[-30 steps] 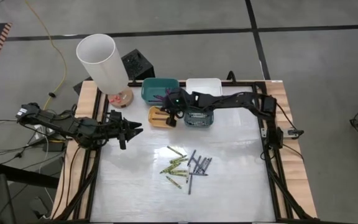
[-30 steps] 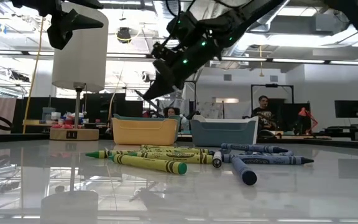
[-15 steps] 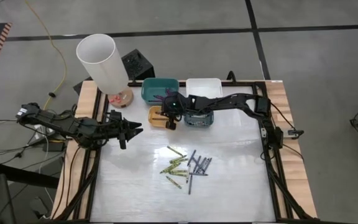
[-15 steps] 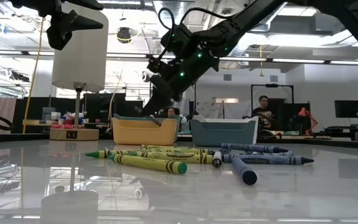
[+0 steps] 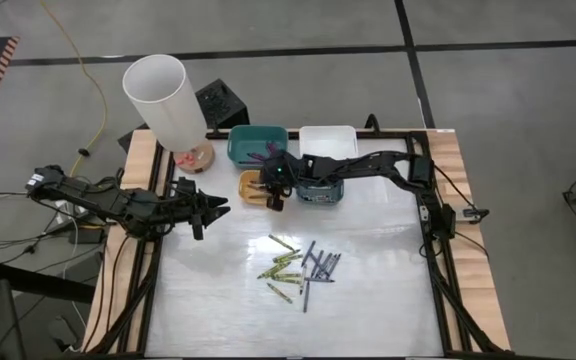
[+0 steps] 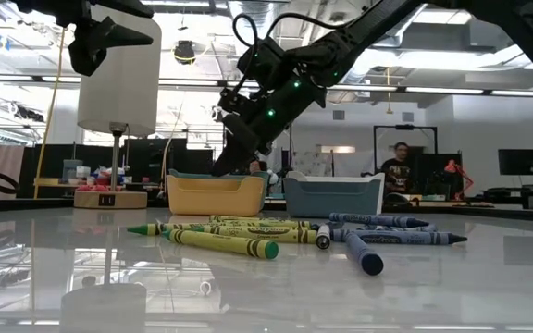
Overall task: Sort crayons
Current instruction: Put the blue crayon into the yellow bin
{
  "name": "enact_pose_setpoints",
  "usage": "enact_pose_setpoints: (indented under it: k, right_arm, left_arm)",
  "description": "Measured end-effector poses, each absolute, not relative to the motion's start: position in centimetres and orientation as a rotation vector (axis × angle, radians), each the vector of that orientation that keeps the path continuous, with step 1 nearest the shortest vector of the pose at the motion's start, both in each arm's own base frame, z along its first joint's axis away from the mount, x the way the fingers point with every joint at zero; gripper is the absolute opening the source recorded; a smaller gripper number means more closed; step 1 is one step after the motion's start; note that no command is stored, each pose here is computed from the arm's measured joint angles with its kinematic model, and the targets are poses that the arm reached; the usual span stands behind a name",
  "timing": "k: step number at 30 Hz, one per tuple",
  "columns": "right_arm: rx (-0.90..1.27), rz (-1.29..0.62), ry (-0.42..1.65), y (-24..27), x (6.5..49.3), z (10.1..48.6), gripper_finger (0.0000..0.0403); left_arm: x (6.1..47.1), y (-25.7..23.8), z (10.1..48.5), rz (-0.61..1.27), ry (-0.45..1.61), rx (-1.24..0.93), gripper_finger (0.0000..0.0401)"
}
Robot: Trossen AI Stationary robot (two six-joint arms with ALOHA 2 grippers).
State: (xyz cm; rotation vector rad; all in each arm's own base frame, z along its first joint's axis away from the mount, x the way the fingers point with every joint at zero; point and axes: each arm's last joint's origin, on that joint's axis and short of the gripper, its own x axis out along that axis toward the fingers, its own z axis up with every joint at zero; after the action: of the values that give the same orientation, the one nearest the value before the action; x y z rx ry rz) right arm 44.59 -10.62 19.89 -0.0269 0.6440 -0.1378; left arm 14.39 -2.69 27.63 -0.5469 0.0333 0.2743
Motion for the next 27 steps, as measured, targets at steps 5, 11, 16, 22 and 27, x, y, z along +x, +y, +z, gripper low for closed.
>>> enact_pose_setpoints:
  k: [5, 11, 16, 22, 27]
  right_arm:
    - [0.005, -0.149, 0.629, -10.4, 44.2, 21.2, 0.0081]
    - [0.021, -0.135, 0.687, -9.4, 42.8, 27.0, 0.0081]
    - [0.078, -0.106, 0.774, -6.8, 41.5, 30.7, 0.0081]
    - [0.176, -0.007, 0.949, -2.5, 40.3, 30.9, 0.0081]
    - [0.181, 0.129, 0.951, 2.5, 40.4, 31.0, 0.0082]
  left_arm:
    - [14.4, -2.7, 27.6, 0.273, 0.032, -0.560, 0.0160]
    - [14.4, -2.7, 27.6, 0.261, 0.036, -0.559, 0.0160]
    - [14.4, -2.7, 27.5, 0.263, 0.046, -0.540, 0.0160]
    - [14.4, -2.8, 27.7, 0.224, 0.041, -0.552, 0.0160]
    - [14.5, -3.0, 28.0, 0.154, 0.027, -0.614, 0.0160]
